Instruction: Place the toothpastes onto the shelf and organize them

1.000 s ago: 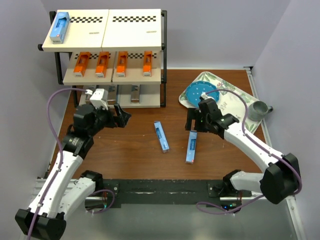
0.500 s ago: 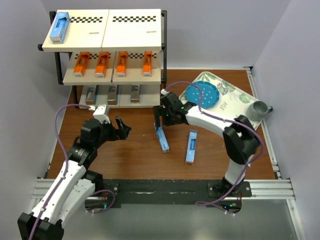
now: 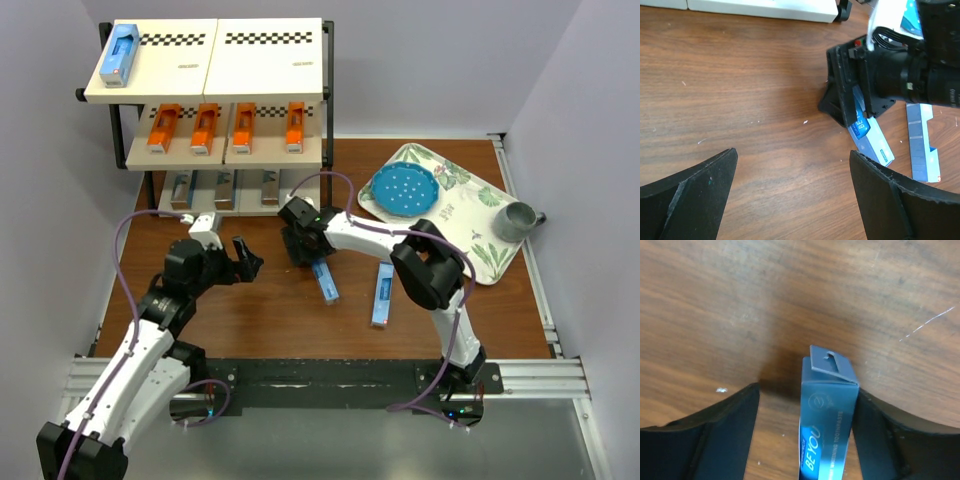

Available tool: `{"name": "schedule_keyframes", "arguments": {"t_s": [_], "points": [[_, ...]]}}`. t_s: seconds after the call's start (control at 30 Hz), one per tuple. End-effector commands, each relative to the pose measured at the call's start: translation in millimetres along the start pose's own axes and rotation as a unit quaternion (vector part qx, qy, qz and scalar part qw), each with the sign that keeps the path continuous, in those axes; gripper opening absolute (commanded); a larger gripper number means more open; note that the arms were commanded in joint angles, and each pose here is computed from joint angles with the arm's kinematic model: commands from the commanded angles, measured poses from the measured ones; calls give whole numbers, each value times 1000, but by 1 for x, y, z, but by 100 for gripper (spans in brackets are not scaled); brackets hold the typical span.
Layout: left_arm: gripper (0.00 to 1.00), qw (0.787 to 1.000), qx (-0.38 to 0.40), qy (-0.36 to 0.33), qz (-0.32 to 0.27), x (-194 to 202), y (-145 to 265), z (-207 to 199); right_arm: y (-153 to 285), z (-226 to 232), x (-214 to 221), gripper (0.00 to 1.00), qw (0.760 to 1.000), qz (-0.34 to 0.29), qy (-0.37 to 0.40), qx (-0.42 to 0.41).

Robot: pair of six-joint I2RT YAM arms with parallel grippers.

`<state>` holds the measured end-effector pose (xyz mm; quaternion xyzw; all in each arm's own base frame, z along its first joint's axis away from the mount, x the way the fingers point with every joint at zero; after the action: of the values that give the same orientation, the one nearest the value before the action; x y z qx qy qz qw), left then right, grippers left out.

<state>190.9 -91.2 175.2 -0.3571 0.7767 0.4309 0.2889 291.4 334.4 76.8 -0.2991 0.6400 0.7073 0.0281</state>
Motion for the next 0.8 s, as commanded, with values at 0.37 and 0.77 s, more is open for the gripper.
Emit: {"name": "schedule_keyframes", "arguments": {"t_s": [0.37,0.77], "points": [[100,999,36,-26,3,-3,-7,-8,-1,-5,30,50,995,77,16,58],[100,992,116,-47,-9,-21,-9,-35,63,-25,-5,36,978,-44,-194,-67]]}}
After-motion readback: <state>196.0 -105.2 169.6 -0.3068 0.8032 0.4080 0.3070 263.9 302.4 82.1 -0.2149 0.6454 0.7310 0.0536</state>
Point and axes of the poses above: each gripper's point midway between its finger pads, its own y axis back along the fingers, its own z axis along the line the jaws close on, x = y × z, the point moved 6 cm from there along y, back along the fingers, and after that the axes turned 3 degrees about y, right-handed, at the moved point
